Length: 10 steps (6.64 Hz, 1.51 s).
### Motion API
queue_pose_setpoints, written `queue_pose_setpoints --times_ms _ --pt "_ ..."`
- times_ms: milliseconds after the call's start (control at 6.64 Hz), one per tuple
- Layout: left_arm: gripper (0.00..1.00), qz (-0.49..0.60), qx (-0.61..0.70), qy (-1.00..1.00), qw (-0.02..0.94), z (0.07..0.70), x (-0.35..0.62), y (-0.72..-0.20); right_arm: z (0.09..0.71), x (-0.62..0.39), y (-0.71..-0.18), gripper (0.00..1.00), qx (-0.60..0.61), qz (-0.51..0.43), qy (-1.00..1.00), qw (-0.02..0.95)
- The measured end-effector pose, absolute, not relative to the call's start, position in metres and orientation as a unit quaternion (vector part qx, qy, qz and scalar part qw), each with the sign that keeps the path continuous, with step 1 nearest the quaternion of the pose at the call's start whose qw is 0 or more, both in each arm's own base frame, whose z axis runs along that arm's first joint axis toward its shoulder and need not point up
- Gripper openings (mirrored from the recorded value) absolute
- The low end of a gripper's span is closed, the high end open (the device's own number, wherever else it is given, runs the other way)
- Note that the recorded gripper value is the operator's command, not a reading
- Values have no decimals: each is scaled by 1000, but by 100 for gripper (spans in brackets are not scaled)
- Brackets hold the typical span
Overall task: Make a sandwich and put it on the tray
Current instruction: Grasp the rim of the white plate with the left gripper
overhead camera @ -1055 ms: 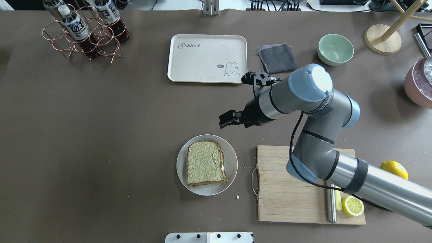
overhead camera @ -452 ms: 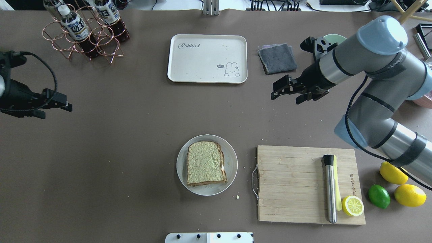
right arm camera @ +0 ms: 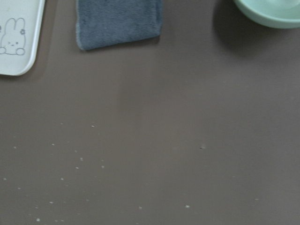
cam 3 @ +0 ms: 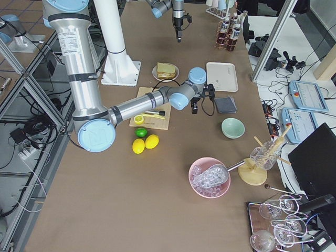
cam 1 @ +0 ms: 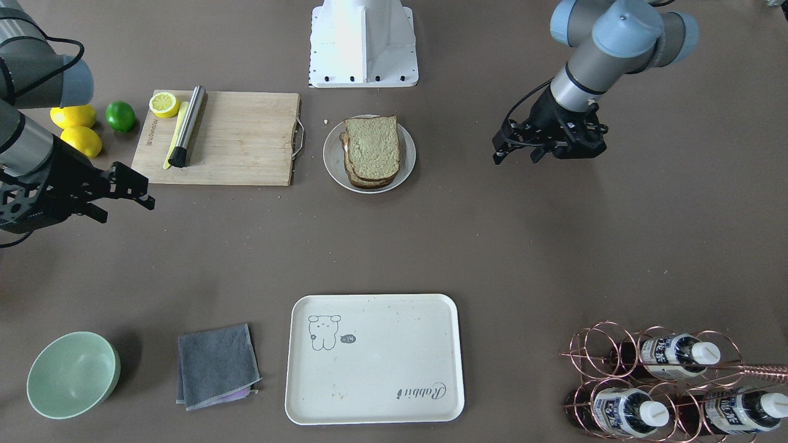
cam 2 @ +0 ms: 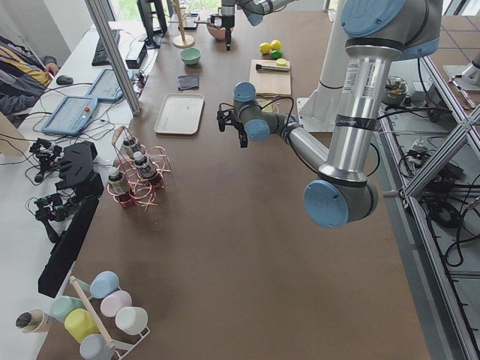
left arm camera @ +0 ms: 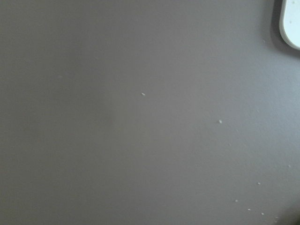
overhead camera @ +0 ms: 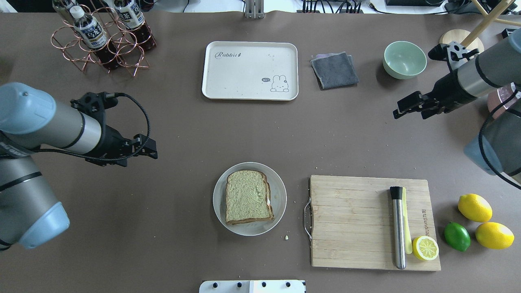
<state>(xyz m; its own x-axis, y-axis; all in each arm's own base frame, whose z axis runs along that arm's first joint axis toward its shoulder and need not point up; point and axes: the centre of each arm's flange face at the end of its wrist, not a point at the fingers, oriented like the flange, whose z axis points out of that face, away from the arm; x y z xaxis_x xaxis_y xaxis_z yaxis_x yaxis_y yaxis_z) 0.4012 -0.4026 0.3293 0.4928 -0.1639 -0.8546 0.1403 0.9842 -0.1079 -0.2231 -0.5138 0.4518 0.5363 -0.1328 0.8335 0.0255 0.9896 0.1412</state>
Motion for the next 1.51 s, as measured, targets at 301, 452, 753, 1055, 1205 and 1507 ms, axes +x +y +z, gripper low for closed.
queue_pose_setpoints --times_ms 301,452,753,1055,1205,1507 --pt "70 -84 -10 498 863 297 483 -381 513 -143 -507 99 66 -69 -443 892" --pt "63 -77 -7 498 864 290 506 -370 534 -118 -498 99 66 -74 -437 894" --pt "55 -68 5 496 866 285 533 -350 550 -104 -489 99 62 -73 -434 896" --pt "46 -64 5 498 865 282 540 -341 557 -100 -483 99 57 -70 -433 897" --pt "43 -63 2 498 865 280 546 -332 559 -99 -482 99 55 -69 -432 897" --pt "23 -65 1 497 865 281 552 -323 564 -98 -478 99 52 -67 -432 898"
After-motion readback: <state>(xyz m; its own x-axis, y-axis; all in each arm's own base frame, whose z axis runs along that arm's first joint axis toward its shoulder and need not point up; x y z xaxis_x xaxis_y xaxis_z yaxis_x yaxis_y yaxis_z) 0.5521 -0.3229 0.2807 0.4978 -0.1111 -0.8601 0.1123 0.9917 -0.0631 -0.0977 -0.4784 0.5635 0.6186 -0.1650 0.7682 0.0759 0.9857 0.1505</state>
